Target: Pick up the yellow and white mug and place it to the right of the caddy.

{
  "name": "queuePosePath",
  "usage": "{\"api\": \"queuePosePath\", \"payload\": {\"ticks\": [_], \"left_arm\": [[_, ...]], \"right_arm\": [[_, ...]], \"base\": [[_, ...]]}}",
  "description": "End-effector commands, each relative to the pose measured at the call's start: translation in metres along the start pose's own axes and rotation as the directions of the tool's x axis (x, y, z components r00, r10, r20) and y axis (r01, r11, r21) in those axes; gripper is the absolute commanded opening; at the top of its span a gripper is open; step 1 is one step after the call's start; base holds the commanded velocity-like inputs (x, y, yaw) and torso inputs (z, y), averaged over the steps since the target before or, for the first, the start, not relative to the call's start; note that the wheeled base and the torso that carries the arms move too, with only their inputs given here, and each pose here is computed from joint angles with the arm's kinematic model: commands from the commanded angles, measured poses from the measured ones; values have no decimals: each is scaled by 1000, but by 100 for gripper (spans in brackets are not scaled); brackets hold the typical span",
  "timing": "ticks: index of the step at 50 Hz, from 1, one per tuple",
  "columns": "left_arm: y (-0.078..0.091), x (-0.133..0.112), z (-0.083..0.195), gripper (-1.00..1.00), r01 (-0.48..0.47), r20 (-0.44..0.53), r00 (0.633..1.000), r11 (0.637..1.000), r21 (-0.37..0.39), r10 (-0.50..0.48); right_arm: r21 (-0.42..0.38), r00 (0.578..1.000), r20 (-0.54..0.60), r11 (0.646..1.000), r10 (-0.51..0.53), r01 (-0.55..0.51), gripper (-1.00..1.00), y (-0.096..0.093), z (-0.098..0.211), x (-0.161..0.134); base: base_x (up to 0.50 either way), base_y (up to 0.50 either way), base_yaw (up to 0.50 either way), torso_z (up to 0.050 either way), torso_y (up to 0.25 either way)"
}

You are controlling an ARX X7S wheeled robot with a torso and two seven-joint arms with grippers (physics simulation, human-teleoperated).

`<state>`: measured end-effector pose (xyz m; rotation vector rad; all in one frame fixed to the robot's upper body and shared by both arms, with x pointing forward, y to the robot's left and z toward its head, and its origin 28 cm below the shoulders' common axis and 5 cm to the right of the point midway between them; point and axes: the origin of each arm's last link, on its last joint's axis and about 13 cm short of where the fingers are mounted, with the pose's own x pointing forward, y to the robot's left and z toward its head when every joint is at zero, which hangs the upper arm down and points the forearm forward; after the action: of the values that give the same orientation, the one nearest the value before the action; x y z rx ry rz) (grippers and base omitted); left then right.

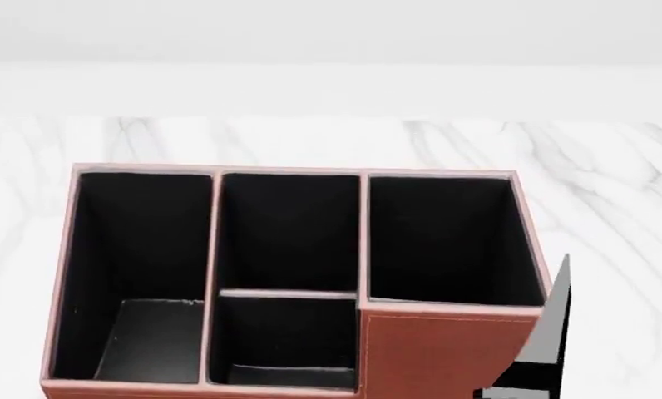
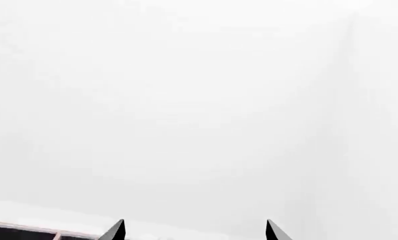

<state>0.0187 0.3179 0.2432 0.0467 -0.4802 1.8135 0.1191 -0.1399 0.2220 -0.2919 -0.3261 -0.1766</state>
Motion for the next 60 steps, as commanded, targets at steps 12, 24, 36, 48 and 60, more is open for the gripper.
{"api": "queuePosePath", "payload": {"ticks": [12,24,36,48,60], "left_arm": [[-3,-3,0,100,15,-5,1000,1000,-1,-15],[-4,-4,-1,100,23,-9,1000,1000,1,-23],[-2,-2,-2,100,24,-19,1000,1000,-2,-24],[-3,-3,-2,100,30,-25,999,1000,0,-30],[-4,-5,-2,100,35,-21,999,999,0,-35]], "right_arm": [[-6,948,-126,956,291,-294,100,33,-18,-20],[-45,873,-78,873,481,-485,100,47,-29,-36],[12,737,-77,740,672,-673,100,56,-31,-55],[19,627,-109,633,771,-774,100,63,-33,-68],[33,603,-122,610,788,-792,100,68,-37,-79]], "base": [[0,0,0,0,0],[0,0,0,0,0],[0,0,0,0,0],[0,0,0,0,0],[0,0,0,0,0]]}}
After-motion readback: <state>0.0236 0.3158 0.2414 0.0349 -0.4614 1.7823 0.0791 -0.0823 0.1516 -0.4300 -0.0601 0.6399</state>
